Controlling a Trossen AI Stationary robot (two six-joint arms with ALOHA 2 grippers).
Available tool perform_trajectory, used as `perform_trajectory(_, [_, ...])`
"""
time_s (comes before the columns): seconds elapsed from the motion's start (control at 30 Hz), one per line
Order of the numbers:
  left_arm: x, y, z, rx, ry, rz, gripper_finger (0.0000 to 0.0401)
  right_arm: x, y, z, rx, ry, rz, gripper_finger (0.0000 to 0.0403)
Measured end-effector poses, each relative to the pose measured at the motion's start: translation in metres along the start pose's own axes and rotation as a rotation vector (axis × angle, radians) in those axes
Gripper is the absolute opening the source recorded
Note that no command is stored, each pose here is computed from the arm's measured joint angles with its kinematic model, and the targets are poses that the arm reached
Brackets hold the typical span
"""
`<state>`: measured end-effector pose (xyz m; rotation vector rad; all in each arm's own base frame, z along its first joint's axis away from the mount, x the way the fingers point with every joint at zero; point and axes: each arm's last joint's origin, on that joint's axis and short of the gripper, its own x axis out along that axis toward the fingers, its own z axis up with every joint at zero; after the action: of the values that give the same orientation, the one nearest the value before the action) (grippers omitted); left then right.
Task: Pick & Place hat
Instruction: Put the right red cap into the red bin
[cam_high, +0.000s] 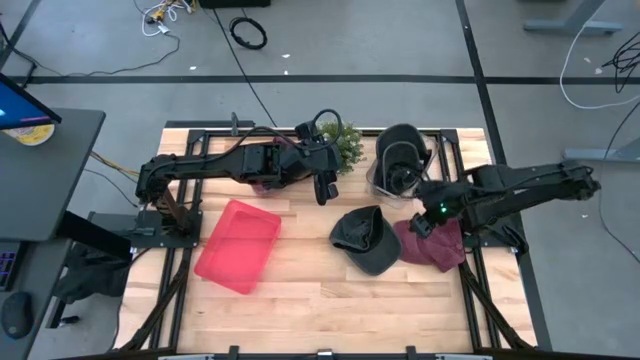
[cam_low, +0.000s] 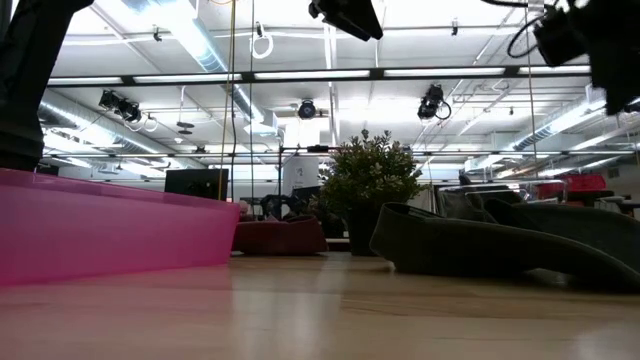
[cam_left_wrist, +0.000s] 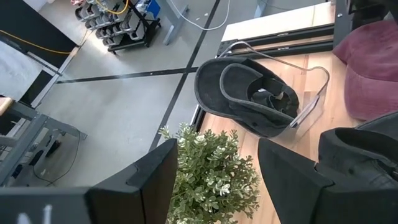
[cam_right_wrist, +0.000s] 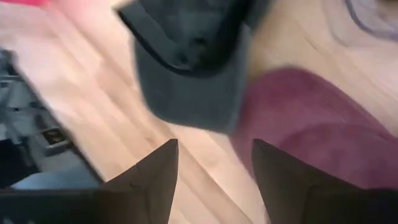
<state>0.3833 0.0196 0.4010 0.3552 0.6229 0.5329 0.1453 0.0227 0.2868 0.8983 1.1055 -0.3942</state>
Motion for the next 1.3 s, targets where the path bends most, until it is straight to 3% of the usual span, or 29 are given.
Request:
perform_trajectory(0.43, [0.0, 0.0, 0.0, 0.001, 0.001, -0.001, 0.0227, 0.008, -0.017, -0.031, -0.347, 0.26, -0.326, 0.0206])
perform_trajectory(0.7, [0.0, 0.0, 0.0, 0.0, 0.001, -0.001, 0.0227, 0.027, -0.002, -0.031, -0.501, 0.297, -0.349, 0.0217])
perform_trajectory(0.83, [0.0, 0.0, 0.0, 0.0, 0.001, -0.001, 0.0227, 0.043, 0.008, -0.027, -0.515, 0.292, -0.337, 0.0247])
perform_trajectory(1.0, [0.0, 0.0, 0.0, 0.0, 0.001, 0.0, 0.0227, 0.063, 0.012, -0.022, -0.508, 0.364, -0.435, 0.0283])
perform_trajectory(1.17, [0.0, 0.0, 0.0, 0.0, 0.001, -0.001, 0.0227, 0.082, 0.014, -0.018, -0.493, 0.429, -0.502, 0.0287])
perform_trajectory(1.3, [0.0, 0.0, 0.0, 0.001, 0.001, -0.001, 0.0227, 0.094, 0.017, -0.016, -0.423, 0.48, -0.481, 0.0288])
